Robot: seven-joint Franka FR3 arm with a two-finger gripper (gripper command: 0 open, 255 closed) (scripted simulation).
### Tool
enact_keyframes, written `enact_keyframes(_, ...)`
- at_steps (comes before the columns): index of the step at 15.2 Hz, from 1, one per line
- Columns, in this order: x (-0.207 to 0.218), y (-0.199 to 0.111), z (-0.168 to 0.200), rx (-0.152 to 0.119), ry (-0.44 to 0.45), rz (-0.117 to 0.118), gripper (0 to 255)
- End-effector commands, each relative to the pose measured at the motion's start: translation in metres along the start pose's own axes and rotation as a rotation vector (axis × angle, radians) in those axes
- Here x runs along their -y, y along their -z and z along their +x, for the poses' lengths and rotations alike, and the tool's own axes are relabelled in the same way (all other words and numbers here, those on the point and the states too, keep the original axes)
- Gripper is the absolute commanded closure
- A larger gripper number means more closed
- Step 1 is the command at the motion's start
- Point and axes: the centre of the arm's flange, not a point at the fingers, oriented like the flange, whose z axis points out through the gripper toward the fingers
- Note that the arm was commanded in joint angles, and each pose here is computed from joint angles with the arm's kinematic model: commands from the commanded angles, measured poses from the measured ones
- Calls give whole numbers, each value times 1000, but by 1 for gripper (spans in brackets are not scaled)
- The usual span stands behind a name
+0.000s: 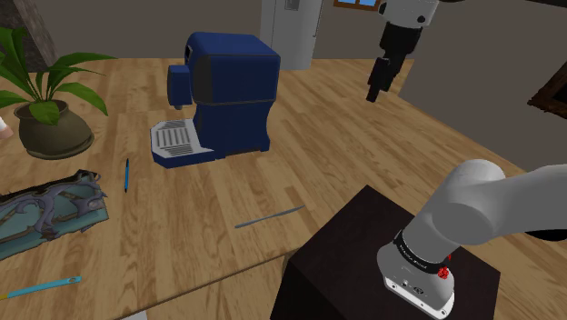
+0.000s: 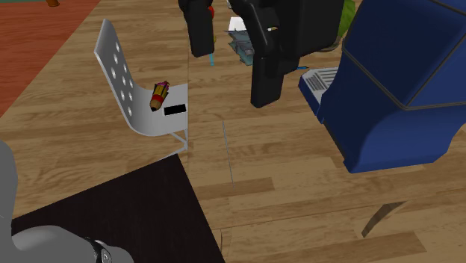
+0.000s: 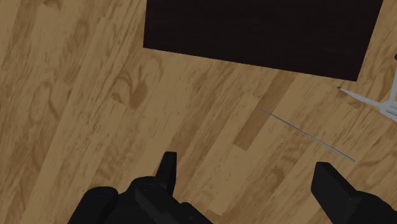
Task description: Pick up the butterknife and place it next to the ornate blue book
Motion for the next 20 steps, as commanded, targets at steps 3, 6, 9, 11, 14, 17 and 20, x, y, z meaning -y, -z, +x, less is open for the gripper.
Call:
enact_keyframes(3, 7, -21, 13, -5, 62, 3, 0)
enact_keyframes(6, 20, -53, 31, -13, 156, 8, 0)
enact_keyframes(9, 35, -85, 48, -21, 250, 13, 0)
enact_keyframes(11, 45, -105, 59, -27, 312, 17, 0)
enact_keyframes(14, 63, -137, 74, -34, 406, 22, 0)
enact_keyframes(17, 82, -168, 88, -42, 499, 27, 0)
enact_keyframes(20, 102, -198, 100, -50, 593, 32, 0)
